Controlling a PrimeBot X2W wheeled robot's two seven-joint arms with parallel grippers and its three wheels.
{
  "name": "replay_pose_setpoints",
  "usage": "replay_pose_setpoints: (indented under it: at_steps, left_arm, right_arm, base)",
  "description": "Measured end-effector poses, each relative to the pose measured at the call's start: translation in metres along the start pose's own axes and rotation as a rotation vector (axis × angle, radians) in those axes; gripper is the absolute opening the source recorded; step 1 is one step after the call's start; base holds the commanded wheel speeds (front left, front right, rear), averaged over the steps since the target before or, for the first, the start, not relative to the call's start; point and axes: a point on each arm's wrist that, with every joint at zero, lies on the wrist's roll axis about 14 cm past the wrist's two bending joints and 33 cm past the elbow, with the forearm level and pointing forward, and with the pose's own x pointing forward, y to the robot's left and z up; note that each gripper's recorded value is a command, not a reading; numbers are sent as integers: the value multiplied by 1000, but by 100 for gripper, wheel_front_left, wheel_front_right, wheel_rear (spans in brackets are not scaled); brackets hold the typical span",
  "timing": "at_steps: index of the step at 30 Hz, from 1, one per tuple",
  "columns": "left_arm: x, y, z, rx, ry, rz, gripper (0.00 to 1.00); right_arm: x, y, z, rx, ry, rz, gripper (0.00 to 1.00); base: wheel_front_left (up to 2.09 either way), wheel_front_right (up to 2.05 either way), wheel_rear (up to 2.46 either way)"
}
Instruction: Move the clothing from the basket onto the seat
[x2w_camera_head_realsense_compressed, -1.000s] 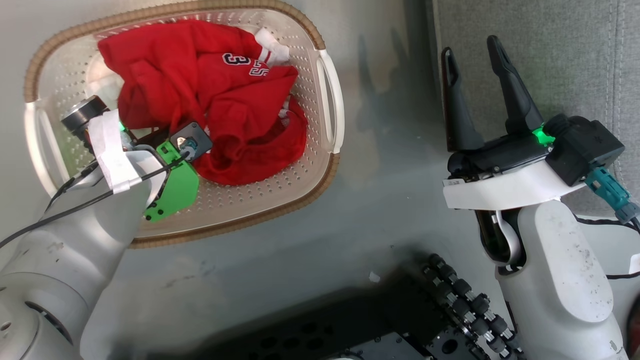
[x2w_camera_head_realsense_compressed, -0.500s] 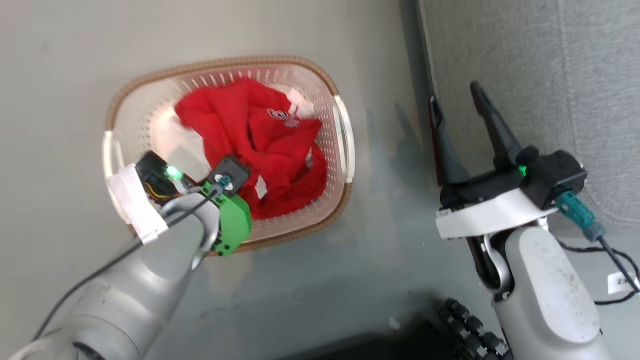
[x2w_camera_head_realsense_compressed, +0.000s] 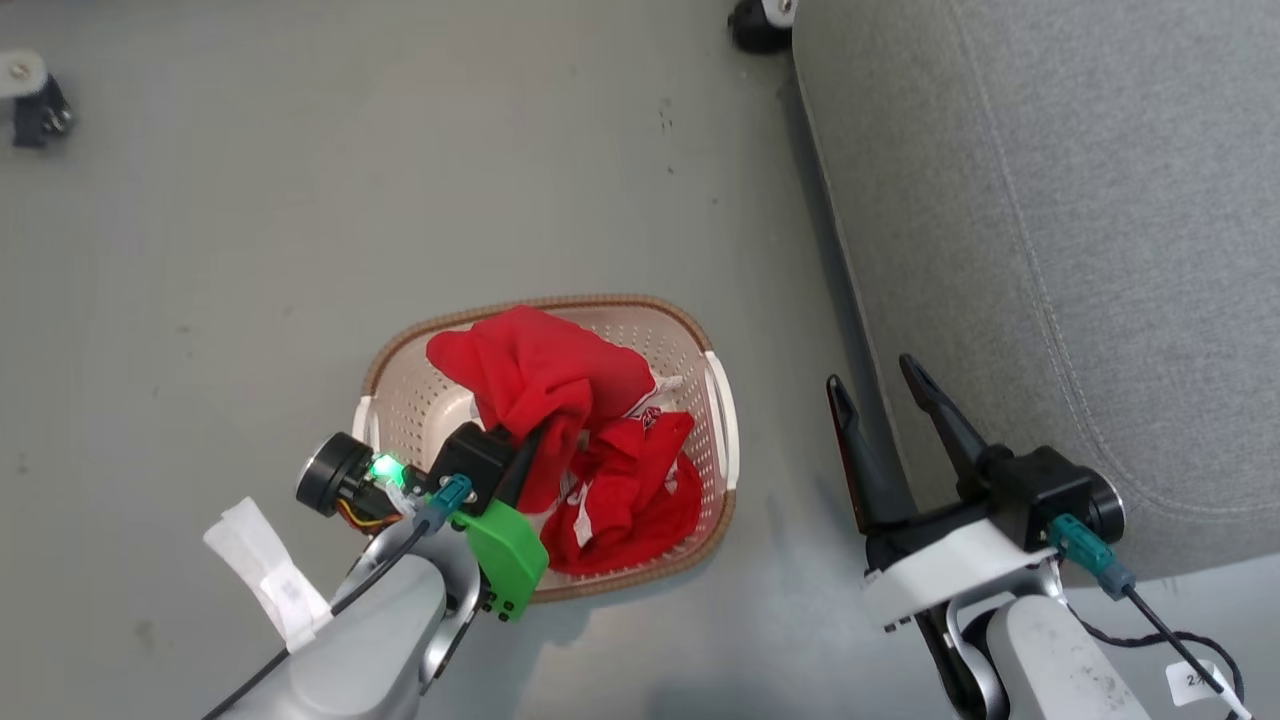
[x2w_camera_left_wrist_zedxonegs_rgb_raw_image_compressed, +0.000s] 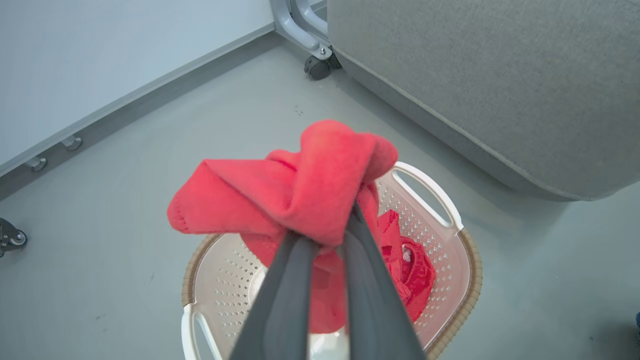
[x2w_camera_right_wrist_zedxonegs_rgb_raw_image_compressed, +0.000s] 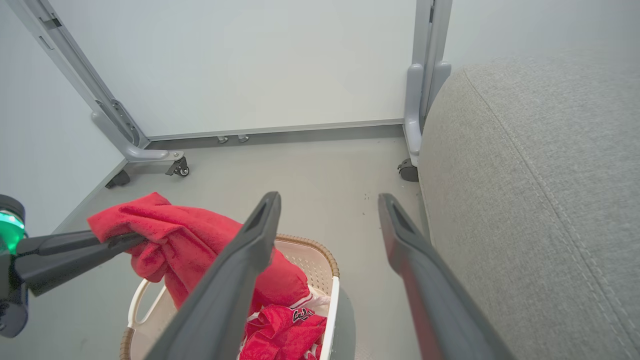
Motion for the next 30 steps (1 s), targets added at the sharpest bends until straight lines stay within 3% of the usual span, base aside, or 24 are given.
replay_pose_setpoints:
  at_steps: [15,30]
  left_arm:
    - [-77,-22,138,108,-405,99,0]
    - [-107,-68,201,142,-605,11,0]
  right_arm:
    - [-52,36,54,-23,-157,70,100]
    - [-60,84,75,33,-225,208,100]
  base:
    - [0,0,0]
    - [0,0,0]
